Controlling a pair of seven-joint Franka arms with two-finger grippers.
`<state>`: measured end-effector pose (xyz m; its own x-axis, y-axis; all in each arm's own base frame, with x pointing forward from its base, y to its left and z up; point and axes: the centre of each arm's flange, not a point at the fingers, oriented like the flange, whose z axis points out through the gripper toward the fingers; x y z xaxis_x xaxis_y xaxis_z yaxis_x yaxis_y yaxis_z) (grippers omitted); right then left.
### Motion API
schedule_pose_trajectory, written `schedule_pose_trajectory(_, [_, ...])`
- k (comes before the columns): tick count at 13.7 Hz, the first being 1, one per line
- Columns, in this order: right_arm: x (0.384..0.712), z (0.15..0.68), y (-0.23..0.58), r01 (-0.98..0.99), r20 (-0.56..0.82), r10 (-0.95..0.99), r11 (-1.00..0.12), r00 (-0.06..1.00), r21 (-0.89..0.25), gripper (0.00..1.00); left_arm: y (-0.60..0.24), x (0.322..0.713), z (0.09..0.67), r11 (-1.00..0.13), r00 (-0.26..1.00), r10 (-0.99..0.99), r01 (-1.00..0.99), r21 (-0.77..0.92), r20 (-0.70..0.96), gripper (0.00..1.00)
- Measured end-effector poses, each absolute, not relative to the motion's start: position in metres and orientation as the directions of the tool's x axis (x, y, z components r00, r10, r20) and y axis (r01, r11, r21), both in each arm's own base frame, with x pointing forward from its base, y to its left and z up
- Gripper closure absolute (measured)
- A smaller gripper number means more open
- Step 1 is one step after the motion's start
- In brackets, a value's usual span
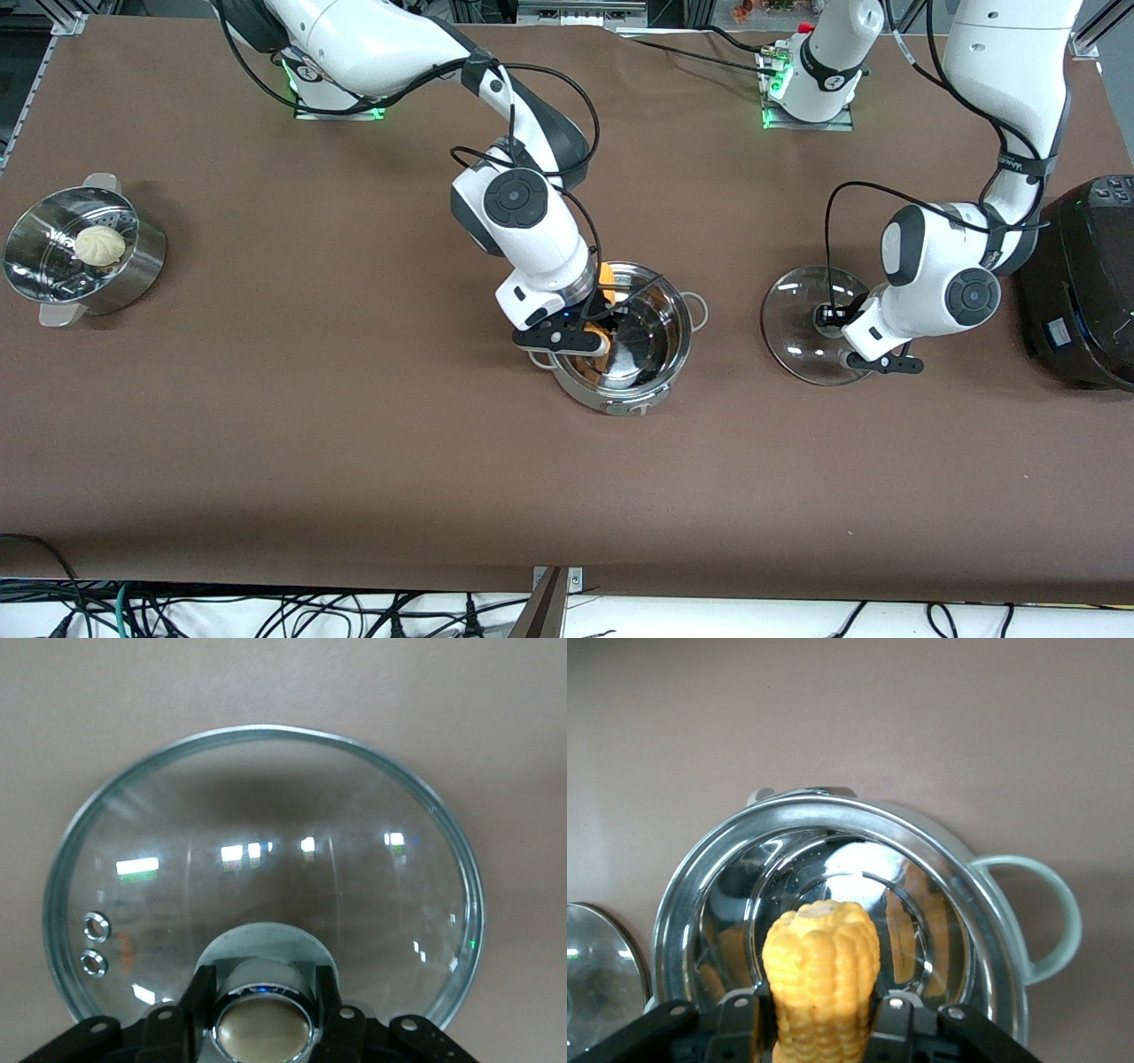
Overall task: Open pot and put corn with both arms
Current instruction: 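Carry the corn over the pot while the left gripper lowers the lid, then release the corn into the pot while the left gripper withdraws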
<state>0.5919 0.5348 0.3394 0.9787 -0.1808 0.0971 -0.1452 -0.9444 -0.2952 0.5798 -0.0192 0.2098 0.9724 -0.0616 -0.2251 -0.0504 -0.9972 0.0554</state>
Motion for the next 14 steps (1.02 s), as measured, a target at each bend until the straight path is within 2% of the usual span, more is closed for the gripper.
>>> schedule_pose_trajectory(1, [0.593, 0.332, 0.537, -0.145, 0.098, -0.181, -0.944, 0.979, -0.298, 0.63, -0.018, 0.580, 0.209, -0.997, 0.973, -0.059, -0.048, 0.054, -0.225, 0.50])
schedule_pose_trajectory(2, [0.593, 0.326, 0.538, -0.144, 0.101, -0.182, -0.943, 0.978, -0.301, 0.63, -0.016, 0.579, 0.209, -0.998, 0.972, -0.057, -0.046, 0.053, -0.226, 0.44])
schedule_pose_trajectory(5, [0.595, 0.314, 0.540, -0.145, 0.104, -0.185, -0.941, 0.977, -0.304, 0.63, -0.015, 0.575, 0.217, -0.998, 0.974, -0.054, -0.043, 0.054, -0.221, 0.17])
schedule_pose_trajectory(6, [0.595, 0.312, 0.540, -0.145, 0.104, -0.184, -0.941, 0.977, -0.304, 0.63, -0.015, 0.570, 0.231, -0.997, 0.977, -0.055, -0.044, 0.058, -0.207, 0.06])
schedule_pose_trajectory(7, [0.595, 0.312, 0.540, -0.145, 0.104, -0.184, -0.941, 0.977, -0.305, 0.63, -0.015, 0.565, 0.253, -0.997, 0.983, -0.056, -0.045, 0.063, -0.176, 0.00])
schedule_pose_trajectory(10, [0.595, 0.310, 0.541, -0.135, 0.118, -0.178, -0.944, 0.977, -0.302, 0.58, -0.011, 0.552, 0.354, -0.995, 0.997, -0.052, -0.048, 0.082, -0.051, 0.00])
schedule_pose_trajectory(11, [0.595, 0.308, 0.542, -0.117, 0.142, -0.162, -0.952, 0.977, -0.283, 0.53, -0.008, 0.544, 0.385, -0.995, 0.998, -0.058, -0.055, 0.081, -0.033, 0.00])
schedule_pose_trajectory(14, [0.590, 0.303, 0.547, -0.076, 0.181, -0.123, -0.966, 0.976, -0.249, 0.23, 0.000, 0.532, 0.469, -0.995, 0.995, -0.100, -0.099, 0.024, -0.029, 0.00])
